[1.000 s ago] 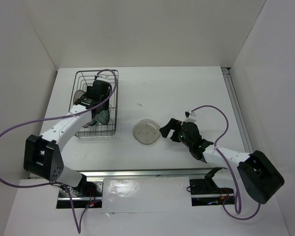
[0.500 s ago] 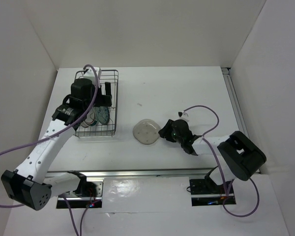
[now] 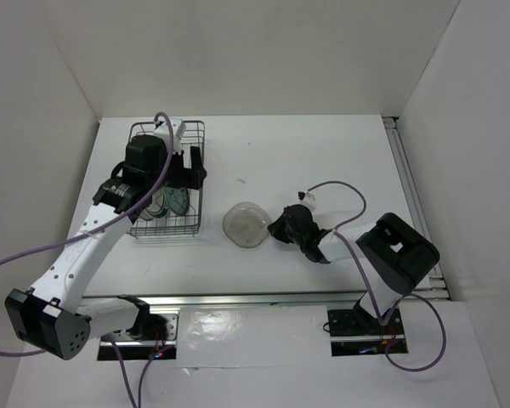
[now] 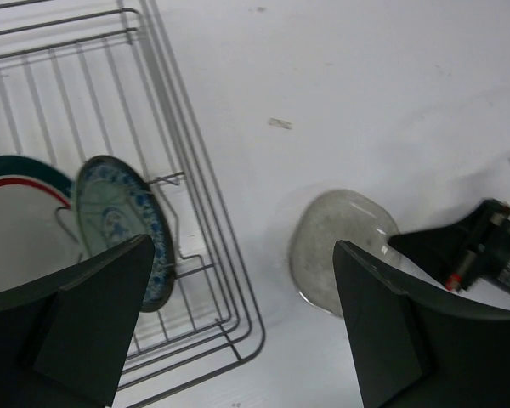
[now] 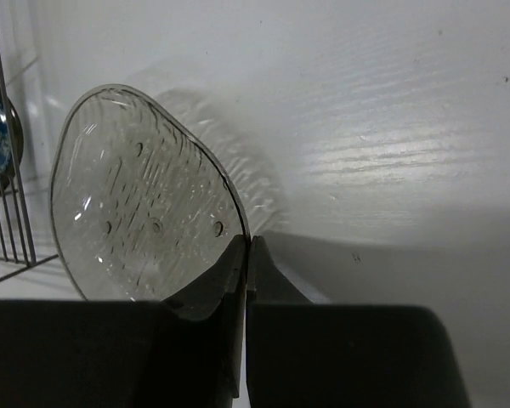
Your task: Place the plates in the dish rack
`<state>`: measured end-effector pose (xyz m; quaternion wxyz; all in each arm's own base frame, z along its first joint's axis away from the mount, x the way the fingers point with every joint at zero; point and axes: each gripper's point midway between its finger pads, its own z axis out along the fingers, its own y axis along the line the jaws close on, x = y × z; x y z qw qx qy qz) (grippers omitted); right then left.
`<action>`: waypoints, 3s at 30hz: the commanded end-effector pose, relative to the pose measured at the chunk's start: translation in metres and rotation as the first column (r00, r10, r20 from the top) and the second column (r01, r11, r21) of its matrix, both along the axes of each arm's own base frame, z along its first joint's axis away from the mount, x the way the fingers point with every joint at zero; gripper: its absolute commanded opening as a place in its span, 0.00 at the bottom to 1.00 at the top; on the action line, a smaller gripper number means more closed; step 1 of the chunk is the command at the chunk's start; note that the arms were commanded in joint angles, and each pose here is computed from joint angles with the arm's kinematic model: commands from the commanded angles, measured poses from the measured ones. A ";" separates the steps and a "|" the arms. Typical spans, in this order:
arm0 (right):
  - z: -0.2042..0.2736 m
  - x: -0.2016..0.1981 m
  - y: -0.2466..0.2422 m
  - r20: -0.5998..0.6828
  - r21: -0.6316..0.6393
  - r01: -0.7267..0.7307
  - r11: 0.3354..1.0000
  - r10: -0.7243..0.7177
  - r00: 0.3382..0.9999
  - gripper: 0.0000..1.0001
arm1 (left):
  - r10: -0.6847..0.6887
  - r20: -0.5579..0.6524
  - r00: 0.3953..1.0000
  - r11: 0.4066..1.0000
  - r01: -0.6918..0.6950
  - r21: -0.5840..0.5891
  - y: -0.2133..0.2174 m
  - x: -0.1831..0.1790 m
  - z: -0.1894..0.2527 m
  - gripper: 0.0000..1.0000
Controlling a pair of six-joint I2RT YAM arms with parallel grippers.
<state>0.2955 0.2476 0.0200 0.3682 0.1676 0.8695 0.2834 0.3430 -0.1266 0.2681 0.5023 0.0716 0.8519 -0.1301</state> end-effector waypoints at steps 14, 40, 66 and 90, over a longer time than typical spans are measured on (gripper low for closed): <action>0.153 0.012 -0.035 0.344 0.058 0.115 0.992 -0.128 0.930 0.00 | -0.429 0.049 0.902 0.859 0.424 -0.287 -0.094 -0.013 0.018 1.00; 0.221 -0.010 -0.010 0.517 0.204 -0.114 0.972 -0.008 0.856 0.27 | -0.545 -0.024 0.838 0.788 0.503 -0.356 -0.117 -0.009 -0.006 0.00; 0.162 -0.021 -0.030 0.426 0.039 -0.079 0.996 0.055 0.903 1.00 | 0.532 0.211 0.820 0.745 -0.572 0.344 0.121 0.006 0.026 0.00; 0.166 -0.029 -0.042 0.454 0.071 -0.089 0.994 0.048 0.889 1.00 | 0.517 0.074 0.853 0.710 -0.476 0.519 0.088 0.027 -0.034 0.00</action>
